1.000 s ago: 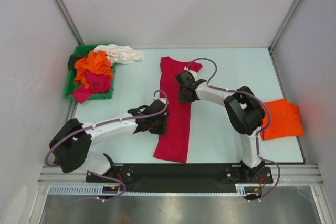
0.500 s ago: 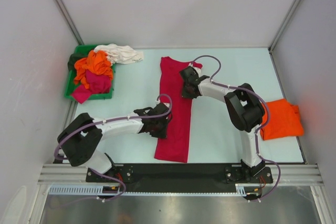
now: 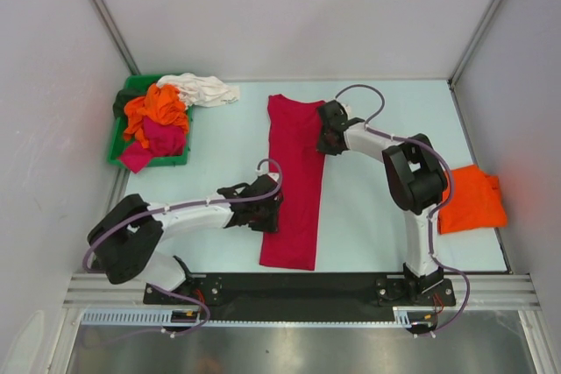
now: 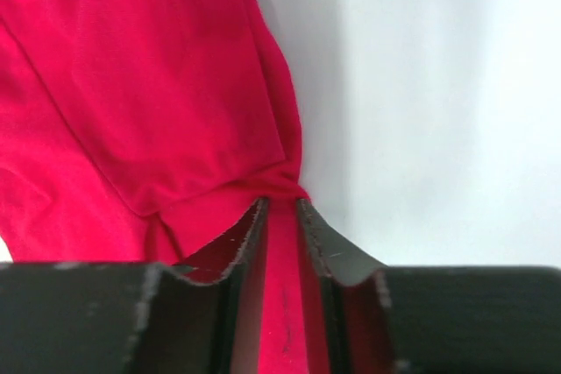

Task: Fold and stack the t-shirts
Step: Grab the bottom of the folded rectangular tshirt with both arms

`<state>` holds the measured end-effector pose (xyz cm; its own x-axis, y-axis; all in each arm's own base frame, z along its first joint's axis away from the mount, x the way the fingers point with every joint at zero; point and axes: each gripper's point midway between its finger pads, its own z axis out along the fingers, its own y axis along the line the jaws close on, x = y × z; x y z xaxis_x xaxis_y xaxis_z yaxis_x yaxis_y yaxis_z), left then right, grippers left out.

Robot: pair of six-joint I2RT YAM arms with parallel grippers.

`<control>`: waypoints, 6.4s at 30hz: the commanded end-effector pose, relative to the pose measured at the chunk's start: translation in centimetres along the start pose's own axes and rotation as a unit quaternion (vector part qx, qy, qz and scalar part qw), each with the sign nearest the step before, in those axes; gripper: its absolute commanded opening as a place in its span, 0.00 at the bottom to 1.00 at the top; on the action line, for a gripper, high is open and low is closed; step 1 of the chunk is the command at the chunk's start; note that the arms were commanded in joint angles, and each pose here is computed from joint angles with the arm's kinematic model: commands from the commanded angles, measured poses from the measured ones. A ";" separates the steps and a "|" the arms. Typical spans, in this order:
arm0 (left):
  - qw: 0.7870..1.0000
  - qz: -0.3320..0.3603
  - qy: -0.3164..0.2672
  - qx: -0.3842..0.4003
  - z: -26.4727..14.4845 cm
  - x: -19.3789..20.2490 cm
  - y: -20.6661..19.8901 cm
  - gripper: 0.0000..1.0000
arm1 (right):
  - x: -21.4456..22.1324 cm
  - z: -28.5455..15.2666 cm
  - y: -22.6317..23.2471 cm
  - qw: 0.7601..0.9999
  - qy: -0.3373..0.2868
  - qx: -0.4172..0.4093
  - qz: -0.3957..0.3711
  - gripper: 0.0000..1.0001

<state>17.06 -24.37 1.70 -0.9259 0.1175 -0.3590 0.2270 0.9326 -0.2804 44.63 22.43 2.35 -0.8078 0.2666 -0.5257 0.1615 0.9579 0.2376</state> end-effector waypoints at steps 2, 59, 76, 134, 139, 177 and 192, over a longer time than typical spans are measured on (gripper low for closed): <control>0.999 0.014 -0.037 -0.014 -2.0 -1.2 0.3 0.38 | -0.3 -2.2 1.0 0.997 -0.036 -0.004 -0.065 0.36; 0.997 -0.054 -0.055 -0.021 -2.9 6.6 3.0 0.28 | 31.4 -19.0 -3.2 0.997 0.050 -0.046 -0.026 0.48; 0.996 -0.055 -0.061 -0.027 -5.4 7.0 3.1 0.36 | 31.0 -19.1 -4.5 0.999 0.038 -0.013 -0.027 0.48; 0.993 -0.038 -0.107 0.017 -7.1 5.4 -0.2 0.40 | 33.7 -18.2 -5.1 0.996 0.072 0.006 -0.056 0.46; 0.994 -0.040 -0.096 0.015 -6.7 6.1 0.0 0.40 | 33.8 -18.2 -5.0 0.996 0.074 0.006 -0.056 0.46; 0.999 -0.033 -0.019 -0.014 -3.6 9.8 1.0 0.00 | 33.6 -19.2 -8.2 0.995 0.056 0.069 -0.051 0.12; 0.999 -0.031 -0.025 -0.022 -3.6 9.3 0.8 0.00 | 33.4 -19.4 -8.6 0.994 0.051 0.080 -0.063 0.00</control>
<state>7.63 -21.35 1.50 -0.9203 0.0372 -0.3894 0.1563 0.9475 -0.2789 6.71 27.98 1.55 -0.8466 0.3016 -0.4385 0.1624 0.9310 0.3269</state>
